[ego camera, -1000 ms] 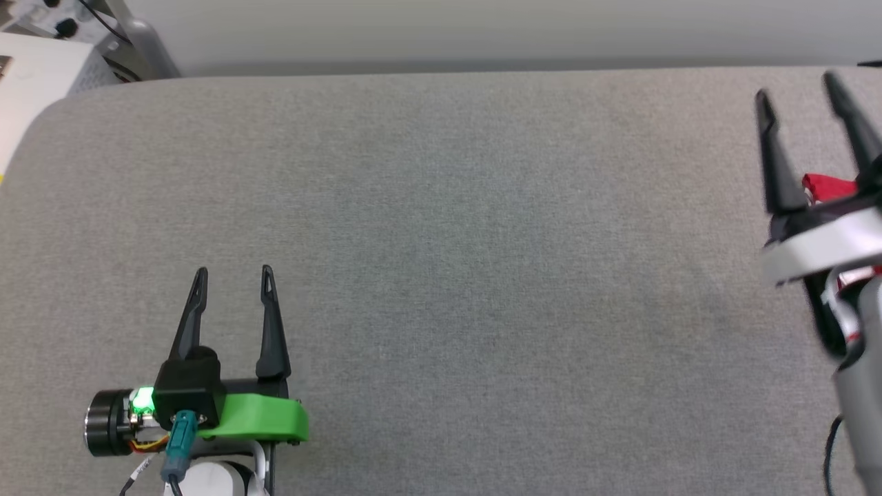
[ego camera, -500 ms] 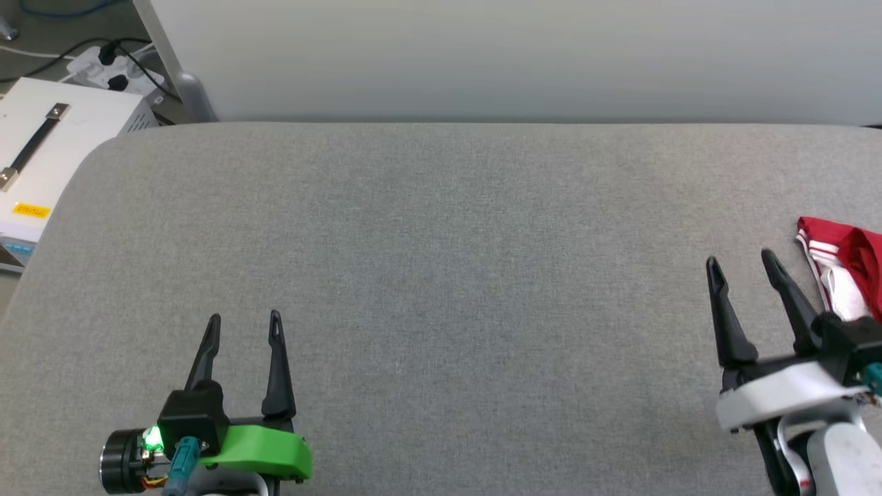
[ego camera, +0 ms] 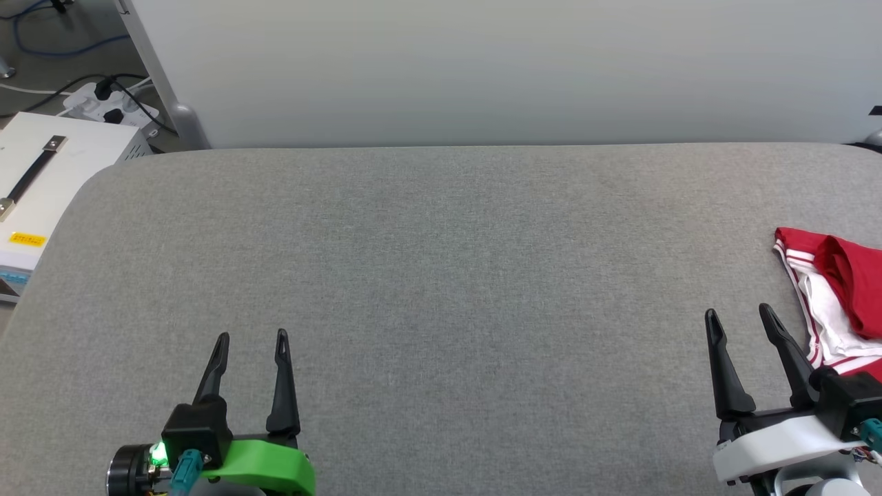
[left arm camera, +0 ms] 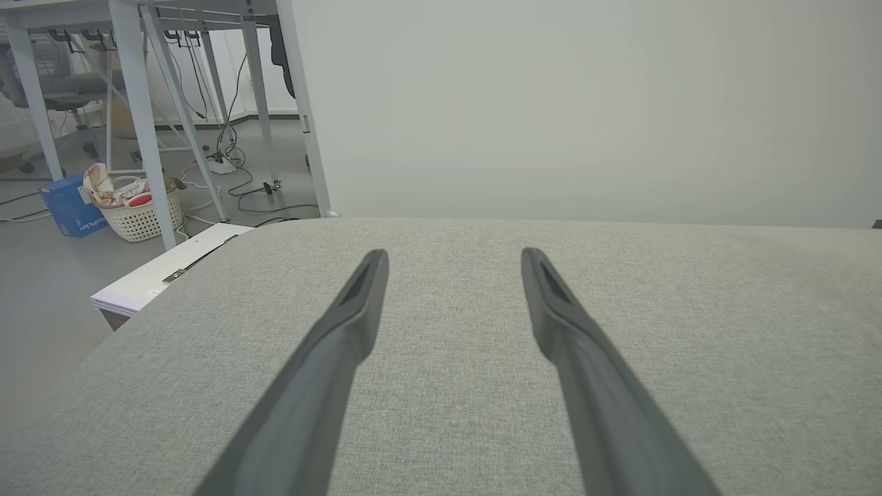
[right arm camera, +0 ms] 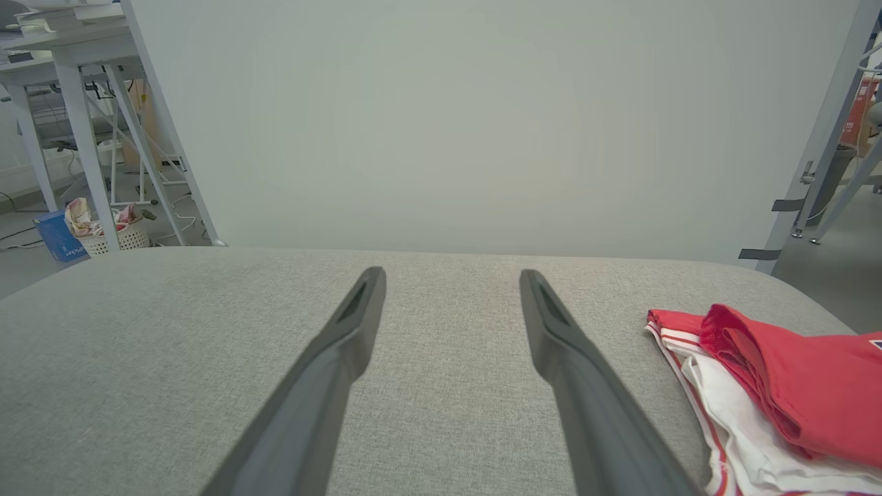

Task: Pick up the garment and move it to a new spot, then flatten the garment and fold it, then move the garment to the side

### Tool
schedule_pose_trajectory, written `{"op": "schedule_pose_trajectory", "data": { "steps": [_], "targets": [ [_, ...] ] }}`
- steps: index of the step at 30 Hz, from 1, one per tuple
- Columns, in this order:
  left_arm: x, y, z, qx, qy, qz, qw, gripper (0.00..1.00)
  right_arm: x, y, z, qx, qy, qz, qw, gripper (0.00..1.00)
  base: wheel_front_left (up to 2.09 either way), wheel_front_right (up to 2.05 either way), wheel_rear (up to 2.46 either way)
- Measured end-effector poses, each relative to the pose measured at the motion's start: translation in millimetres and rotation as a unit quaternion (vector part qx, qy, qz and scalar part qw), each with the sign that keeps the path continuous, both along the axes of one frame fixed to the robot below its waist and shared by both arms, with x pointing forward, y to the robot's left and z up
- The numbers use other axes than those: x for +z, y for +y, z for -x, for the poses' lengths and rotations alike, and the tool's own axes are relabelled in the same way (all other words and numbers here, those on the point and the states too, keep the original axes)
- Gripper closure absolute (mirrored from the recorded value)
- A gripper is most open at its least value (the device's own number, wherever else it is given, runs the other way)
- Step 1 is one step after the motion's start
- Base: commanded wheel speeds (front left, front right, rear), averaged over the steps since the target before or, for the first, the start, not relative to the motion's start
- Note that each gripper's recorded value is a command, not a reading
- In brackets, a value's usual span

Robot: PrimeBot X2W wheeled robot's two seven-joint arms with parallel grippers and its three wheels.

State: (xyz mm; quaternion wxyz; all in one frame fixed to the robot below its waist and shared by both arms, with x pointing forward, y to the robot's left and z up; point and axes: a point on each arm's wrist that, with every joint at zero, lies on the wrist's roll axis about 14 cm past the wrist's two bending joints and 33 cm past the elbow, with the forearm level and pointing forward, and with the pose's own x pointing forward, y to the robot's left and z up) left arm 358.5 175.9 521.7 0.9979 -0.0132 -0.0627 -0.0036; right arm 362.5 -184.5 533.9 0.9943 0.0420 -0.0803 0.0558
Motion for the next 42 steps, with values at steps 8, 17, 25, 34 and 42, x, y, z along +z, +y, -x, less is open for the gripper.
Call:
{"op": "schedule_pose_trajectory", "data": {
  "steps": [8, 17, 25, 34, 42],
  "targets": [
    [-2.3, -0.6, -0.7, -0.002, 0.004, 0.002, 1.0, 0.0, 0.0, -2.7, 3.2, -0.005, 0.0, -0.001, 1.0, 0.0, 0.0, 0.0, 0.0],
    [-2.7, -1.1, -0.9, -0.003, 0.005, 0.002, 1.0, 1.0, -1.1, -2.7, 3.1, -0.005, 0.003, -0.001, 1.0, 1.0, 0.0, 0.0, 0.0],
    [-4.1, -0.9, -1.0, -0.002, 0.012, 0.001, 1.0, 1.0, -2.5, -0.9, 2.9, -0.004, 0.009, 0.001, 1.0, 1.0, 0.0, 0.0, 0.0],
    [-5.4, -0.2, -1.2, -0.001, 0.02, -0.004, 1.0, 1.0, -4.5, 0.9, 2.5, -0.002, 0.017, 0.006, 1.0, 1.0, 0.0, 0.0, 0.0],
    [-5.6, 0.1, -1.4, 0.0, 0.024, -0.006, 1.0, 1.0, -6.2, 2.8, 2.1, -0.001, 0.024, 0.013, 1.0, 1.0, 0.0, 0.0, 0.0]
  ]
}}
